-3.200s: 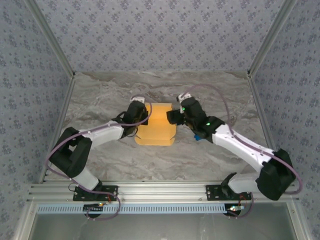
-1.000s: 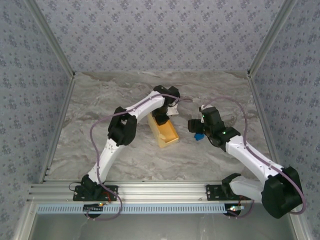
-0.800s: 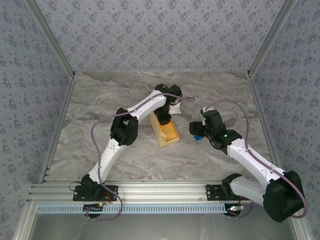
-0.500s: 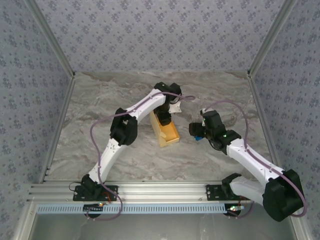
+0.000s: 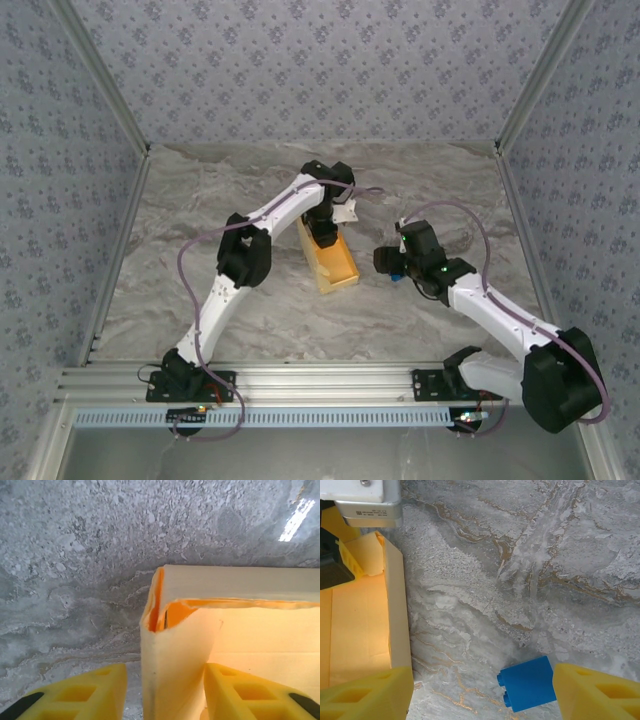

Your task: Fold the paper box

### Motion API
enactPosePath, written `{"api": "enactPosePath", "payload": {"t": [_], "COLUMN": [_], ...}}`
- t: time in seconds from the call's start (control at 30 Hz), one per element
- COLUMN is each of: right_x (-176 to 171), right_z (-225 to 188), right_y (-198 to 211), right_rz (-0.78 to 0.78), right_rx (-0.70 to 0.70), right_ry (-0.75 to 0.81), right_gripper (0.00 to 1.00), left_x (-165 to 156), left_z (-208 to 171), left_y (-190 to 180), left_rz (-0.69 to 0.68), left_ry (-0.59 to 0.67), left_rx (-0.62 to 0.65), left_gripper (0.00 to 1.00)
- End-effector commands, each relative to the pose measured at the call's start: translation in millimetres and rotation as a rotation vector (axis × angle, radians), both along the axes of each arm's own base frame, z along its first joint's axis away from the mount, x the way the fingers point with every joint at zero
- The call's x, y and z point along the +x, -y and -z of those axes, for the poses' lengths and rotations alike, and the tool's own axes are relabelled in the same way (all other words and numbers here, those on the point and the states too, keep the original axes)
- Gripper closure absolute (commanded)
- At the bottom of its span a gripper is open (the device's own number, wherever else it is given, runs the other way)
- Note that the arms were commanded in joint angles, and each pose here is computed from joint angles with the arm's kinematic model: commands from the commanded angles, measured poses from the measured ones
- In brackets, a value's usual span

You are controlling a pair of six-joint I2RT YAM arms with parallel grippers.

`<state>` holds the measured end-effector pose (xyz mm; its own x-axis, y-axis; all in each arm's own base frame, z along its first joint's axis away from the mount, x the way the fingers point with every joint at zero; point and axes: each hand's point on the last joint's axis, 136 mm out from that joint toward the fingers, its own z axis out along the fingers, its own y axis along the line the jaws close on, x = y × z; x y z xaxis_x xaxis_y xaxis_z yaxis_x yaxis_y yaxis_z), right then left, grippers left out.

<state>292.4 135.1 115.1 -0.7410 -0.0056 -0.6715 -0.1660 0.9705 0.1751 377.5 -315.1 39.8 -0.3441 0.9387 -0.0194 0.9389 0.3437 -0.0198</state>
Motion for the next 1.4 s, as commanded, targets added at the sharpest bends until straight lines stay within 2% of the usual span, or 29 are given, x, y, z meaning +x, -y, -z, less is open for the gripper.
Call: {"api": "enactPosePath", "payload": {"t": [0.0,0.17,0.27,0.67,0.83,0.97,1.07,1.37], "right_x": [-2.9,-4.5,-4.9,-7.4,-7.8,-7.5,-9.3,-18.3], "right_z": [5.7,8.4,9.8,16.1,18.9,22.0,25.4,16.6], "right_y": [-3.2,-4.7,-5.5,-3.2,-3.0,-3.1,-1.0,13.3], "right_rz": [-0.005,-0.008,-0.011,-0.010,-0.012,-0.011,-0.006,0.039], "right_rx": [0.009,0.012,0.012,0.001,0.000,-0.001,-0.003,0.001], "right_ry": [-0.013,-0.014,-0.015,-0.017,-0.020,-0.026,-0.035,0.009], "right_gripper": [0.24,0.24,0.24,0.24,0.24,0.24,0.24,0.24], "left_x": [0.8,5.6,11.3,18.5,34.8,45.5,45.2,38.9], "left_z": [3.2,6.2,10.4,48.1,50.2,48.3,47.2,62.3], "left_y": [6.0,7.1,4.8,-12.8,-15.1,-3.9,7.1,22.3], "left_rz": [0.009,0.007,0.003,0.054,0.069,0.146,0.217,0.464], "left_ry": [-0.028,-0.017,0.008,0.064,0.167,0.267,0.297,0.298], "left_rx": [-0.041,-0.048,-0.028,0.149,0.202,0.206,0.182,0.157], "left_gripper": [0.64,0.76,0.80,0.89,0.92,0.95,0.95,0.95]}}
